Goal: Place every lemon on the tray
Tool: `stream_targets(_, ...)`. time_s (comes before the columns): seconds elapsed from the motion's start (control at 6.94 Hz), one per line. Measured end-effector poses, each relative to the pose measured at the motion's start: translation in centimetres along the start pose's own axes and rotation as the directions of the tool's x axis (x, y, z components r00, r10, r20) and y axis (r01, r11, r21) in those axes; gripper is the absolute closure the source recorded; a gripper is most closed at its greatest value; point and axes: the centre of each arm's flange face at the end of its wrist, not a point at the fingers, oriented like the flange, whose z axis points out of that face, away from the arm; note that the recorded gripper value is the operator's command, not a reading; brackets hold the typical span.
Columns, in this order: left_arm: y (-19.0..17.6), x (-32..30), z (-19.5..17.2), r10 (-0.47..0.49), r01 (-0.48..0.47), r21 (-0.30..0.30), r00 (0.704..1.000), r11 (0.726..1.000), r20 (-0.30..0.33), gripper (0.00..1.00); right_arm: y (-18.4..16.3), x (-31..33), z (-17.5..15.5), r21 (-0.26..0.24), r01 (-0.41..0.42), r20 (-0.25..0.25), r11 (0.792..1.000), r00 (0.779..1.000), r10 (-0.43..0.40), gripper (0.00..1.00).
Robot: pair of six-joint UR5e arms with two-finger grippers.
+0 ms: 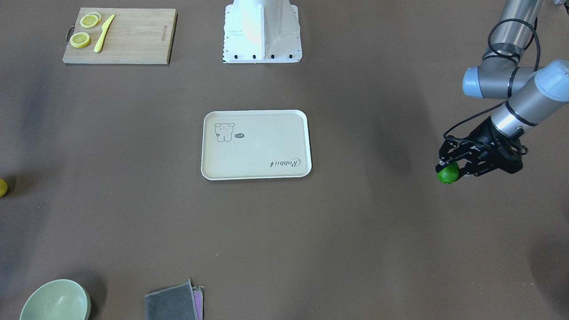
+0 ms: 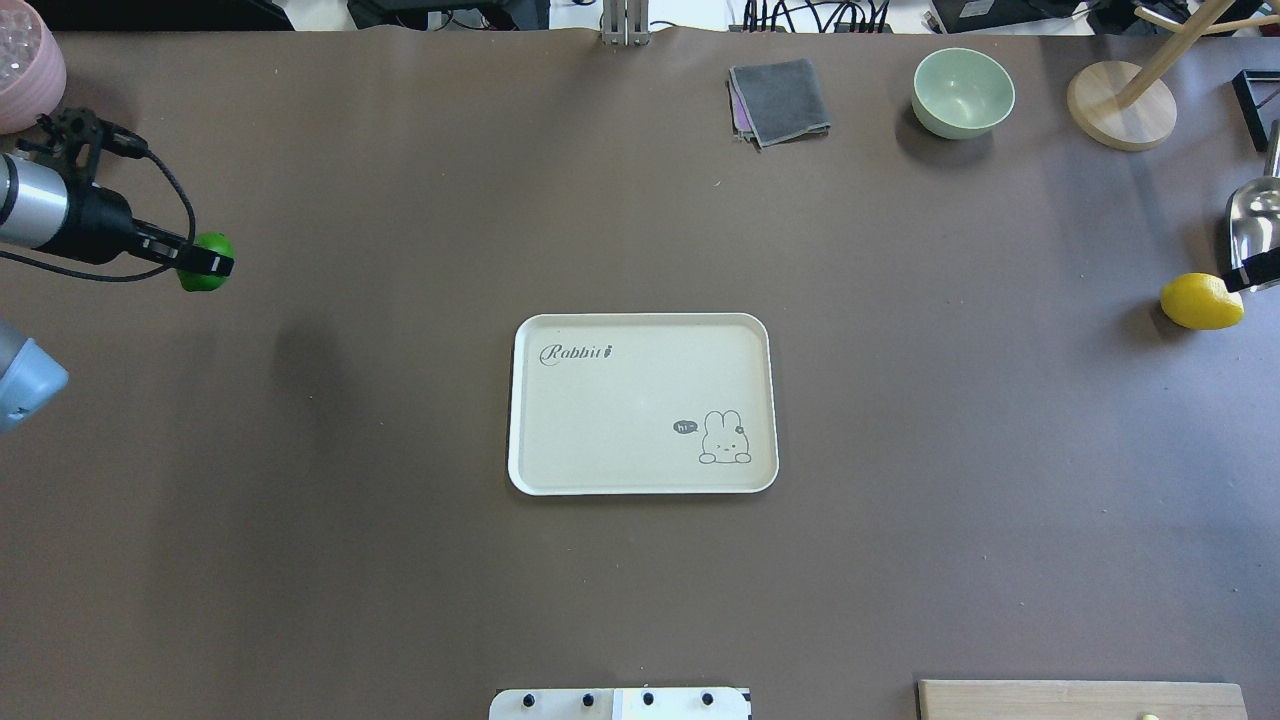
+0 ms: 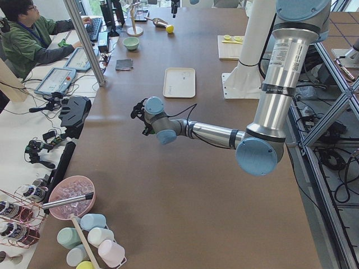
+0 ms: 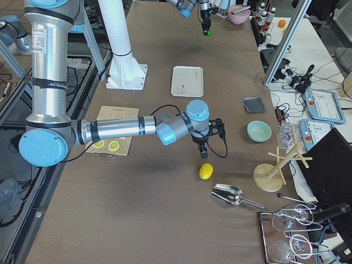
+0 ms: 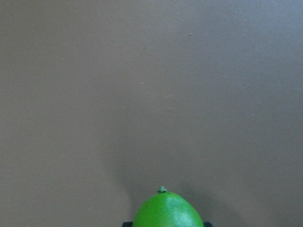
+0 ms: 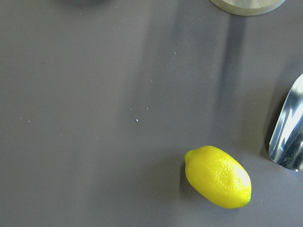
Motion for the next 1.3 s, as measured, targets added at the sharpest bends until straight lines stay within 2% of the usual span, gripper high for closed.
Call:
stream_targets(0.29,-1.5,11.7,3.7,-0.148,0.149,0.006,0.982,0.989,-0.115,1.0,0.0,0.0,0.0,0.0,0.0,0.0,1.0,1.0,0.0,0.0)
stream_targets(0.58,-0.7,22.3,8.7,-0.231,0.244,0.064,0.96,0.968,-0.158,1.0,0.0,0.0,0.0,0.0,0.0,0.0,1.0,1.0,0.0,0.0)
stream_targets(0.72,0.1,26.2,10.4,-0.256,0.274,0.092,0.951,0.957,-0.172,0.82,-0.1,0.0,0.0,0.0,0.001,0.0,1.0,1.0,-0.001,0.0)
stream_targets(0.86,0.9,28.9,11.8,-0.273,0.296,0.117,0.946,0.948,-0.177,0.29,-0.2,-0.1,0.0,0.001,0.001,0.0,1.0,1.0,-0.001,0.0)
stream_targets(1.01,1.5,30.3,12.9,-0.279,0.303,0.14,0.945,0.943,-0.172,0.02,-0.2,-0.1,0.0,0.001,0.001,0.0,1.0,1.0,-0.001,0.0)
stream_targets(1.3,2.9,31.9,14.7,-0.271,0.296,0.181,0.95,0.938,-0.152,0.02,-0.3,-0.2,-0.1,0.004,0.004,0.001,1.0,1.0,-0.004,0.0)
